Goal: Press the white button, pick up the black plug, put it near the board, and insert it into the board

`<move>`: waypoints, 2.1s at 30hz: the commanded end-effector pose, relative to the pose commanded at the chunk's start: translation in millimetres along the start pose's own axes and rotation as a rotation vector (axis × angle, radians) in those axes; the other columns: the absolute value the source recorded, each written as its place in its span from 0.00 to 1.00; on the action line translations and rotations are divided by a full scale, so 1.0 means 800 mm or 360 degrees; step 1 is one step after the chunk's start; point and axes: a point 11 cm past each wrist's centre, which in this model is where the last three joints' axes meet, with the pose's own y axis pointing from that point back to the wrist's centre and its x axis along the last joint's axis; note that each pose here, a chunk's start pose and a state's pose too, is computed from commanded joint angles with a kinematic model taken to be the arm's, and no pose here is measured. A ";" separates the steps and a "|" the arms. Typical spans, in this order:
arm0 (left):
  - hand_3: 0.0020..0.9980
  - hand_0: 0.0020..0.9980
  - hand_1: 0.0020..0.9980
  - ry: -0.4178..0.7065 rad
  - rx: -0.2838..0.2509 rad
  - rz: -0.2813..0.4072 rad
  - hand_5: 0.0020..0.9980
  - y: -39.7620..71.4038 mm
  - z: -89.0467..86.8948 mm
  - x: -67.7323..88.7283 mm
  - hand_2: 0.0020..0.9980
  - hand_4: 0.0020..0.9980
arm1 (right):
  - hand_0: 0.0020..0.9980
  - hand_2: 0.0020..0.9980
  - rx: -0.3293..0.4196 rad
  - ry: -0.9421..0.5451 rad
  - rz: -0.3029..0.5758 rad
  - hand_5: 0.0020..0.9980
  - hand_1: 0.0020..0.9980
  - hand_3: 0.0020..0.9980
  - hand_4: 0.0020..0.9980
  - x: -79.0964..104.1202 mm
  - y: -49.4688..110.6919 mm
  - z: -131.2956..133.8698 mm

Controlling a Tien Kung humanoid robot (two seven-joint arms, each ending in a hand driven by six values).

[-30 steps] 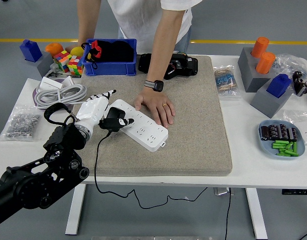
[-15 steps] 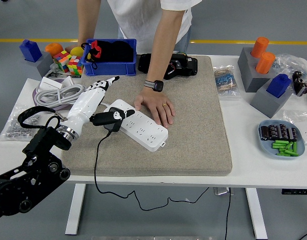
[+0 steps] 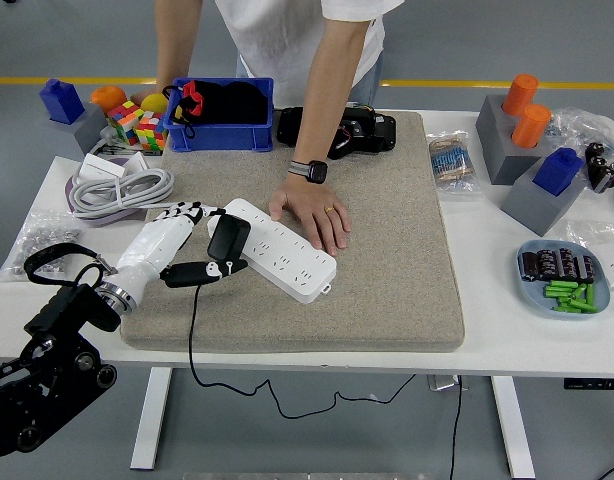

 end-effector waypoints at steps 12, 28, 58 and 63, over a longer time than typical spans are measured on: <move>0.87 1.00 0.98 -0.0020 -0.0014 -0.0035 0.78 0.003 0.005 -0.009 0.91 0.96 | 0.63 0.60 -0.0002 0.0005 -0.0001 0.39 0.62 0.60 0.68 0.000 0.000 0.001; 0.86 1.00 0.99 -0.0081 0.0011 -0.0074 0.79 0.004 0.000 -0.015 0.92 0.96 | 0.63 0.60 0.0001 0.0001 0.0002 0.39 0.62 0.60 0.68 0.000 0.000 0.002; 0.84 1.00 0.99 -0.0094 -0.0008 -0.0123 0.80 -0.022 0.023 -0.031 0.92 0.95 | 0.62 0.60 -0.0005 -0.0003 0.0005 0.39 0.62 0.60 0.68 0.000 0.000 0.006; 0.84 1.00 0.99 -0.0079 -0.0026 -0.0104 0.80 -0.023 0.027 -0.028 0.92 0.95 | 0.62 0.60 -0.0005 -0.0004 0.0002 0.39 0.62 0.60 0.68 -0.001 0.000 0.006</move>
